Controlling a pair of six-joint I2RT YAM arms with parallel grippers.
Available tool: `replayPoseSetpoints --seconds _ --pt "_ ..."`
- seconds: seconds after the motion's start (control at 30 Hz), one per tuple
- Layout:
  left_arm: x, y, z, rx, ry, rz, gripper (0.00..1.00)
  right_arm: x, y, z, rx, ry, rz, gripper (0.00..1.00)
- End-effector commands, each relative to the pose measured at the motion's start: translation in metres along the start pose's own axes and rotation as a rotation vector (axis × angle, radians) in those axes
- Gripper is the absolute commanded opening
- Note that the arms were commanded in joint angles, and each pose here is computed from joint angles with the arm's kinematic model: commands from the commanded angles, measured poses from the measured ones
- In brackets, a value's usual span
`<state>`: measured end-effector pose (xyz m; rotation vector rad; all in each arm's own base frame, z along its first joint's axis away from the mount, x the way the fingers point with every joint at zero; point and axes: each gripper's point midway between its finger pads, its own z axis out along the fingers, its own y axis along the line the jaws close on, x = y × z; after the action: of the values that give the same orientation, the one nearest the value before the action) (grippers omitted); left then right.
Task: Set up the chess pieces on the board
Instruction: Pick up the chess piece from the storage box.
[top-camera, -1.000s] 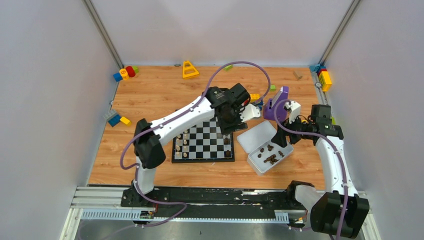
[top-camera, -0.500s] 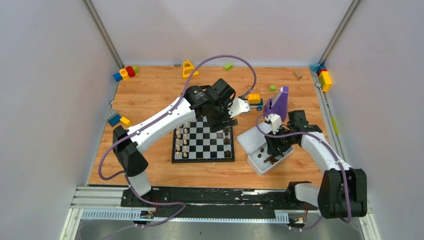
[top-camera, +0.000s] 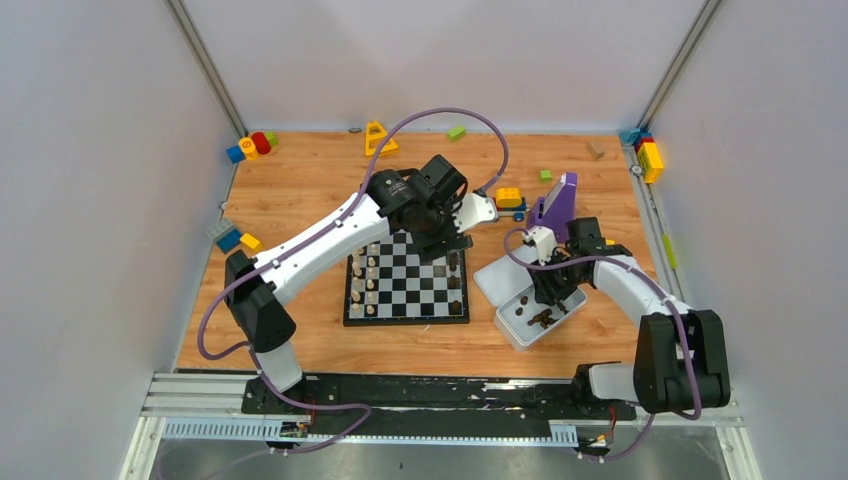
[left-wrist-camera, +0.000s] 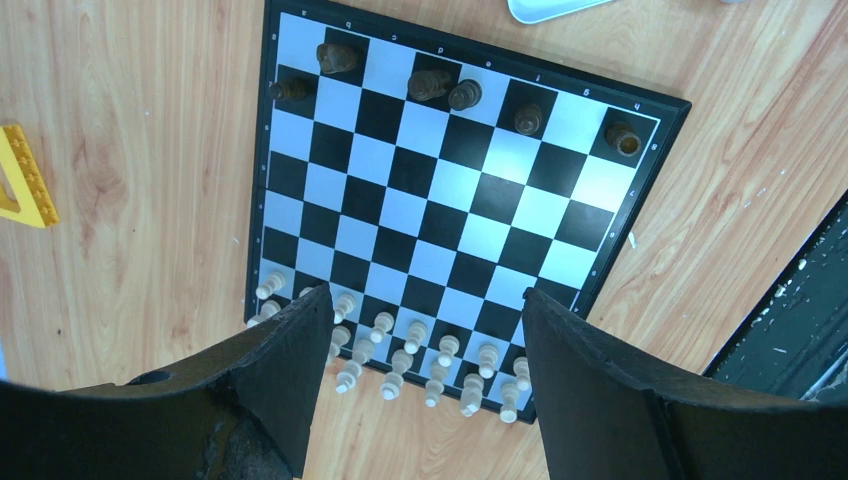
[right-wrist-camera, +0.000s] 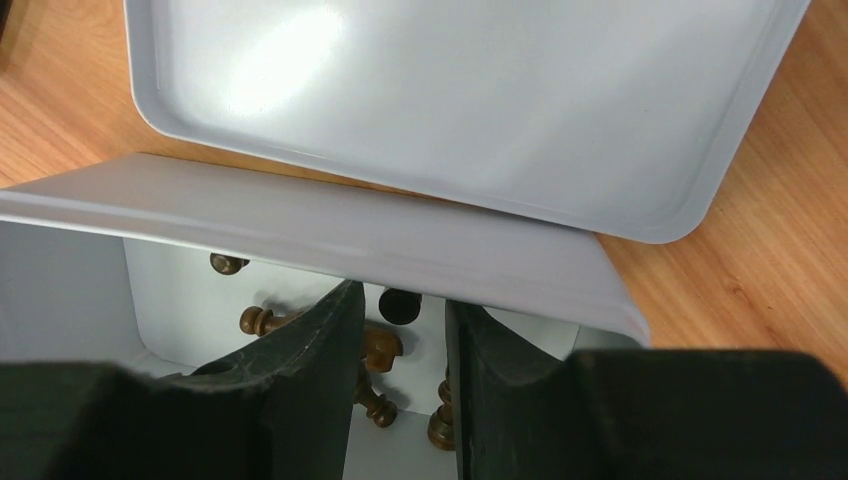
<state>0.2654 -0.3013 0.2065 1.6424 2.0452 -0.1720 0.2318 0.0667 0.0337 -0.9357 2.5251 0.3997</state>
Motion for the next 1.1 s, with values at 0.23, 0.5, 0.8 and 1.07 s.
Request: replayPoseSetpoints --seconds 0.23,0.5,0.8,1.07 --pt "-0.005 0.007 -0.016 -0.033 -0.054 0.007 0.77 -0.030 -0.012 -0.002 0.029 -0.077 -0.044 0.24" --pt "-0.001 0.010 -0.019 -0.048 -0.058 -0.003 0.77 -0.038 -0.005 -0.028 0.041 -0.097 -0.070 0.15" --pt "0.004 0.022 -0.037 -0.089 -0.093 -0.032 0.77 -0.048 0.017 -0.062 -0.029 -0.099 -0.079 0.15" --pt "0.020 0.044 -0.060 -0.142 -0.152 -0.131 0.80 -0.110 0.054 -0.092 -0.150 -0.250 -0.110 0.14"
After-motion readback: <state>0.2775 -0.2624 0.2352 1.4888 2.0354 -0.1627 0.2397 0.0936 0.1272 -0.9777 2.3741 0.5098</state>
